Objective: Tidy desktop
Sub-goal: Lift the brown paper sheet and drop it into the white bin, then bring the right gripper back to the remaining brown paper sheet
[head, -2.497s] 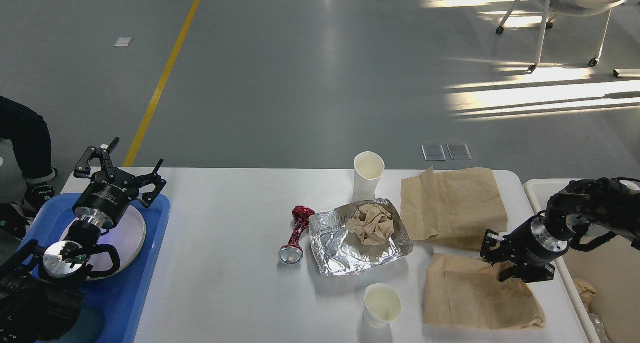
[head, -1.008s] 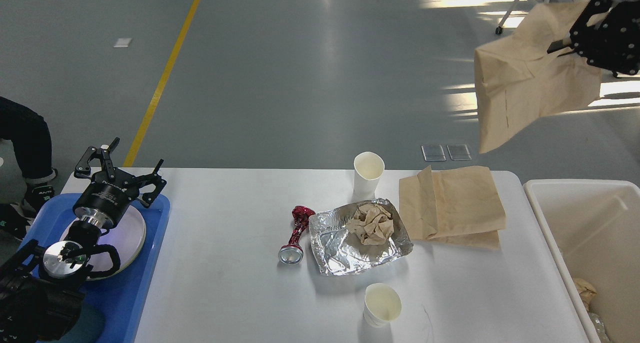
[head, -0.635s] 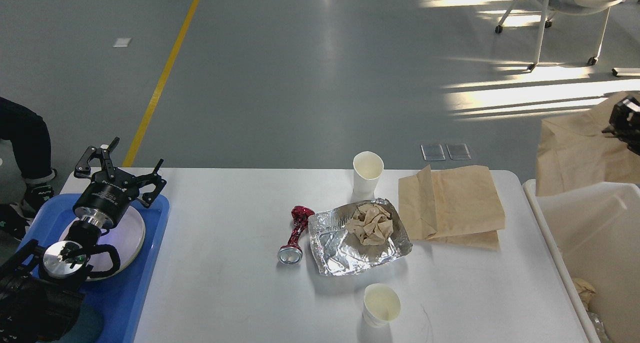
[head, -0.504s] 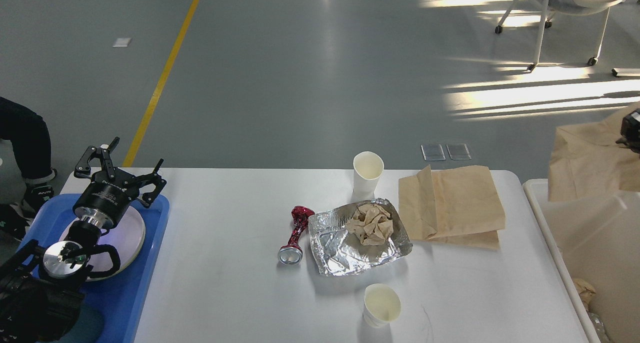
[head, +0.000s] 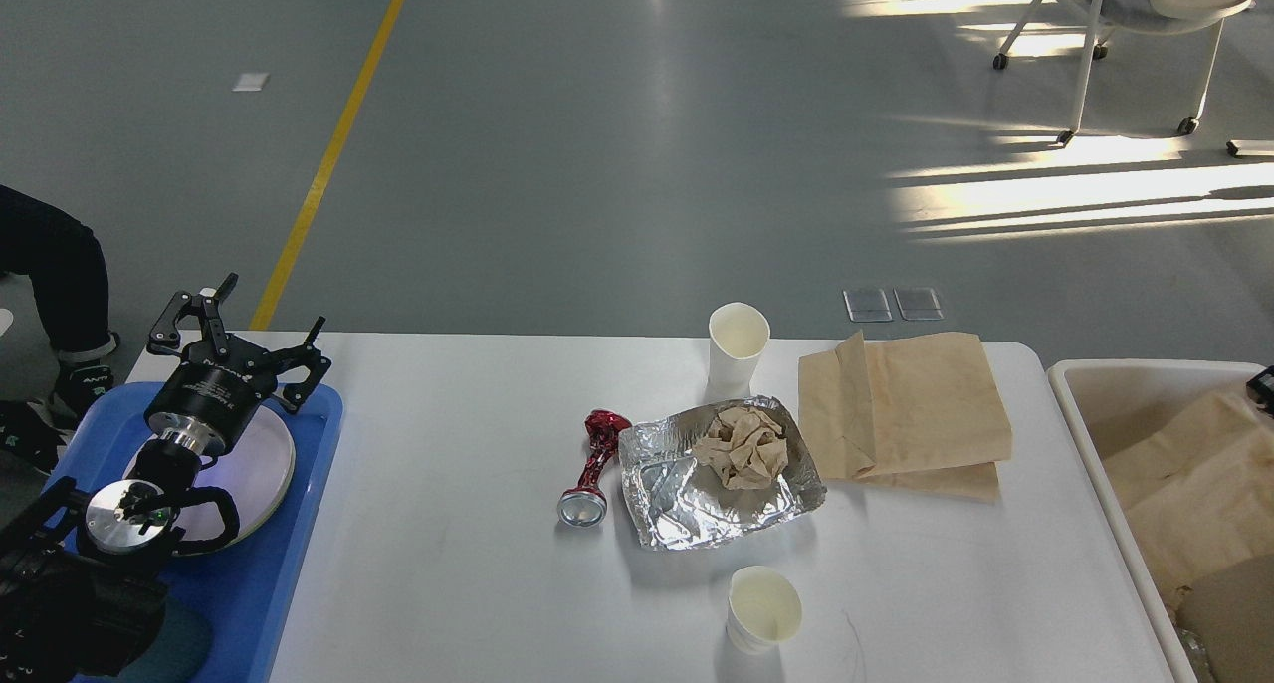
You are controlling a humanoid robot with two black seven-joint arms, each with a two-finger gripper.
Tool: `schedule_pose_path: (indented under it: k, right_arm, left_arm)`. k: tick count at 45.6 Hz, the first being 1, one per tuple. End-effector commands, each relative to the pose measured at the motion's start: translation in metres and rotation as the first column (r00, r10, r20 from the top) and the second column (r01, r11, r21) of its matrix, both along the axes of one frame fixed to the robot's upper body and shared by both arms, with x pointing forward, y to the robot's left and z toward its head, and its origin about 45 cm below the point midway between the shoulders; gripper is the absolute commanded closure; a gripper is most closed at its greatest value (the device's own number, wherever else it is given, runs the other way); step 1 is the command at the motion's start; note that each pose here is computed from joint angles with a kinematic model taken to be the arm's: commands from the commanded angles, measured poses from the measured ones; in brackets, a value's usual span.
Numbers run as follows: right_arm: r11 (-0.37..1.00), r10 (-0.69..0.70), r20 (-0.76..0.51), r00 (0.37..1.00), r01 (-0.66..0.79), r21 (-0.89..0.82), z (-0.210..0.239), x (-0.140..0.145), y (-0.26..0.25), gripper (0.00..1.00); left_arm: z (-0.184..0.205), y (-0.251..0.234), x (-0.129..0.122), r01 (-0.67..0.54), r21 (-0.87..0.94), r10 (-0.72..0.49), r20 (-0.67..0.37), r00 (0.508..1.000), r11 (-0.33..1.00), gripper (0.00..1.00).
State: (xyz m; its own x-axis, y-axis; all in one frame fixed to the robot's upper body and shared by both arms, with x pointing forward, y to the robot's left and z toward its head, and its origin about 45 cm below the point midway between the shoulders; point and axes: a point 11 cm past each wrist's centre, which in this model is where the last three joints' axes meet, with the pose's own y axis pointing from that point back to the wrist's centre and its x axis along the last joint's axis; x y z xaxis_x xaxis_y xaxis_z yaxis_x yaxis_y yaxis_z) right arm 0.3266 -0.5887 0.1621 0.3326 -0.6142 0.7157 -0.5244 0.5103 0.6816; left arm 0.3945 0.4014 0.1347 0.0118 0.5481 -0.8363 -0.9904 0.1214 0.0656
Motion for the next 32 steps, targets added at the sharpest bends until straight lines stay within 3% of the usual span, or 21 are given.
schedule_pose_path:
  k: [1, 11, 19, 24, 32]
  right_arm:
    - [0.999, 0.041, -0.02, 0.999, -0.041, 0.019, -0.011, 0.009, 0.019, 0.0]
    - [0.981, 0.195, 0.05, 0.979, -0.196, 0.007, 0.019, 0.076, 0.077, 0.0]
    - [0.891, 0.444, 0.027, 0.895, -0.439, -0.115, 0.069, 0.145, 0.166, 0.0]
    - [0.839, 0.537, -0.005, 0.844, -0.534, -0.1, 0.085, 0.159, 0.218, 0.0]
    - [0.72, 0.687, -0.171, 0.706, -0.693, 0.03, 0.107, 0.154, 0.307, 0.0]
  left_arm:
    - [0.0, 0.0, 0.0, 0.0, 0.0, 0.0, 0.0, 1.0, 1.0, 0.04]
    - [0.0, 0.0, 0.0, 0.0, 0.0, 0.0, 0.0, 1.0, 1.0, 0.04]
    - [0.0, 0.0, 0.0, 0.0, 0.0, 0.0, 0.0, 1.0, 1.0, 0.04]
    - [0.0, 0.0, 0.0, 0.0, 0.0, 0.0, 0.0, 1.0, 1.0, 0.04]
    - [0.0, 0.0, 0.0, 0.0, 0.0, 0.0, 0.0, 1.0, 1.0, 0.04]
